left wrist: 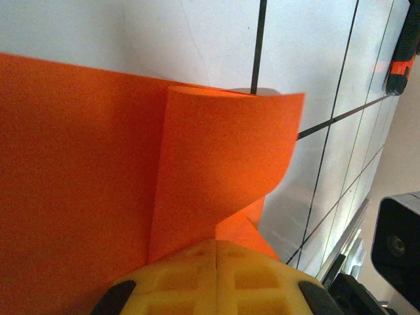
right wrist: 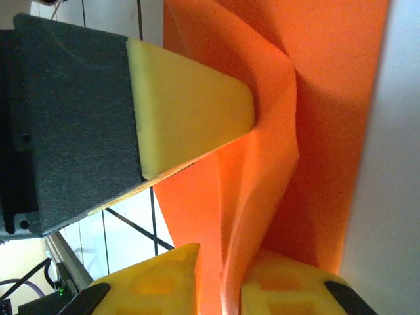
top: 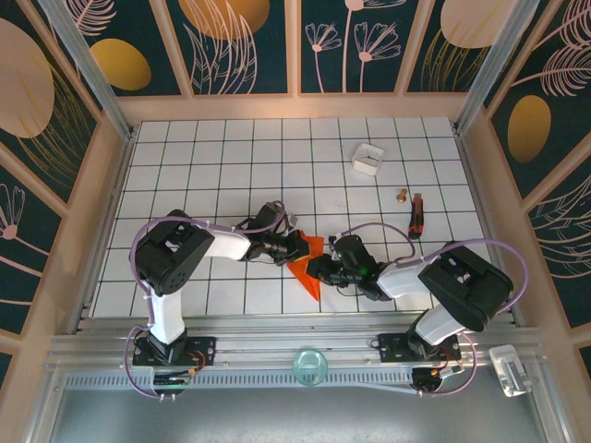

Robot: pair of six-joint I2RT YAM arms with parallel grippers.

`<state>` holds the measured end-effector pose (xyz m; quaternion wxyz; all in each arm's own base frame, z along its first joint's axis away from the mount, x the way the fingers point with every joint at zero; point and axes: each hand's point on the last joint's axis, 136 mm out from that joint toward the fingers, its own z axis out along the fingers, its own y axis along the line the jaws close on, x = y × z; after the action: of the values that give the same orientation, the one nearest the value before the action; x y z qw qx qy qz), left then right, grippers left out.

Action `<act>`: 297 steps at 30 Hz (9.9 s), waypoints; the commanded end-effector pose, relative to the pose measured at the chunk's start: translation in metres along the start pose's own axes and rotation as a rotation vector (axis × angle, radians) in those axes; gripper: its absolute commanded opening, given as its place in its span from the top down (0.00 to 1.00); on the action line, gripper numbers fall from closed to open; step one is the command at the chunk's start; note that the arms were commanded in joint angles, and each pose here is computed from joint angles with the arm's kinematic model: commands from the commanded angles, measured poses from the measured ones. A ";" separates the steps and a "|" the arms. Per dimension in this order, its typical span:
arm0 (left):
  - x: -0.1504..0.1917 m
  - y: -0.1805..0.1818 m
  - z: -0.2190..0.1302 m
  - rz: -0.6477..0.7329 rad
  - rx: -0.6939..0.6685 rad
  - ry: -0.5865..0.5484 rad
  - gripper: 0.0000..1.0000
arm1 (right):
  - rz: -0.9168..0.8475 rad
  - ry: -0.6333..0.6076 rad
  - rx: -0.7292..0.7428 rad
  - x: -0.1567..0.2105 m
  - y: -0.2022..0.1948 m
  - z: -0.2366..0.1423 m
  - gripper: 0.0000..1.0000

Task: Fold a paper plane with a square sheet of paper (pick it up from the middle)
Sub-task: Perform the fourth fold on the wing at the bottom-center of the table.

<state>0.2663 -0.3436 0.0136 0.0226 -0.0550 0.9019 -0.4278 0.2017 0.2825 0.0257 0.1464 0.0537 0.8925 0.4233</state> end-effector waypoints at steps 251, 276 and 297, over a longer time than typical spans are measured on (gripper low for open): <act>0.002 0.049 0.010 -0.030 -0.157 0.019 0.99 | -0.243 0.109 0.033 0.033 0.036 -0.045 0.92; 0.002 0.050 0.009 -0.031 -0.157 0.020 0.99 | -0.199 0.179 0.157 0.050 -0.013 -0.026 0.96; 0.002 0.053 0.009 -0.038 -0.168 0.017 0.99 | -0.166 0.261 0.261 0.081 -0.046 -0.030 0.98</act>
<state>0.2689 -0.3460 0.0131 0.0194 -0.0395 0.9033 -0.4268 0.1426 0.2679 0.0165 0.1029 -0.0588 0.9339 0.3373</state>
